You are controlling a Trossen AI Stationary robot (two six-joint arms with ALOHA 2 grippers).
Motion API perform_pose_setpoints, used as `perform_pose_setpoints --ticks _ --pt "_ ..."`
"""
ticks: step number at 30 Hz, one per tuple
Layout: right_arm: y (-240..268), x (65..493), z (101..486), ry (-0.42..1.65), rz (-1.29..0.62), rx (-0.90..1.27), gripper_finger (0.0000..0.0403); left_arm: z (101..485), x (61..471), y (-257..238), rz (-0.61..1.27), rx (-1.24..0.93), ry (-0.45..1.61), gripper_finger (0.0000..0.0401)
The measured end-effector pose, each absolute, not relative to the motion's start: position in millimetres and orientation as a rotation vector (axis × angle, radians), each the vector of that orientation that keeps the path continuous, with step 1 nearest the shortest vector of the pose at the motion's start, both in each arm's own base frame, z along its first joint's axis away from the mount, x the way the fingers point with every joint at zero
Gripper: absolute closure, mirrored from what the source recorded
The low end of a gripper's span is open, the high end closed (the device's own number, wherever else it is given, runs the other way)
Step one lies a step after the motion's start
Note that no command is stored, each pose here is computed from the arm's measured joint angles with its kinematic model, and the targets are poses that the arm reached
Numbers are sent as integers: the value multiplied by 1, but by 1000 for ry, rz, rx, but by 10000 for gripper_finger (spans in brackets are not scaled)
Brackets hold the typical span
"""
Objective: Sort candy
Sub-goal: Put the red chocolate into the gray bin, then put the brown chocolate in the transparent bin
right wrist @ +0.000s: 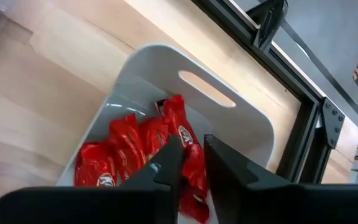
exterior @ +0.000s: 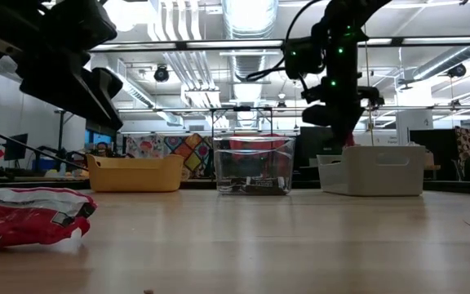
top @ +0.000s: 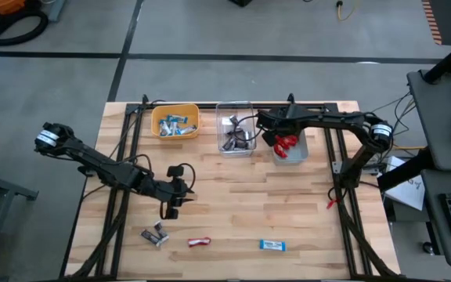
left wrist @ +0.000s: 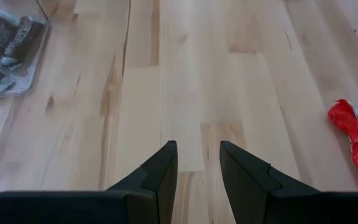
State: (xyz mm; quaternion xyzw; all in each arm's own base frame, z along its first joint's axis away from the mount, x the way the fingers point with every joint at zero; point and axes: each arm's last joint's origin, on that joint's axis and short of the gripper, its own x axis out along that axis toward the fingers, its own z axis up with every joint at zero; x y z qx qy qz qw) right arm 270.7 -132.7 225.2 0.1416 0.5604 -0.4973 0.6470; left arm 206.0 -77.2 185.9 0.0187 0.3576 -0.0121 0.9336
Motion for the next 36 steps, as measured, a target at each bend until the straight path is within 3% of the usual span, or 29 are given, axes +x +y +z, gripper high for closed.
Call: perform_pose_setpoints --ticks 9,22,28,36 --pt "-133 272 225 1264 -1130 323 285 184 204 -77 -30 39 763 296" --pt "-122 283 237 1215 -1096 309 282 180 194 -87 -350 -281 966 296" --pt "-108 294 249 1170 -1044 284 282 173 178 -92 -377 -398 1180 296" --pt "-90 305 254 1129 -985 256 282 173 167 -111 -431 -403 1229 296"
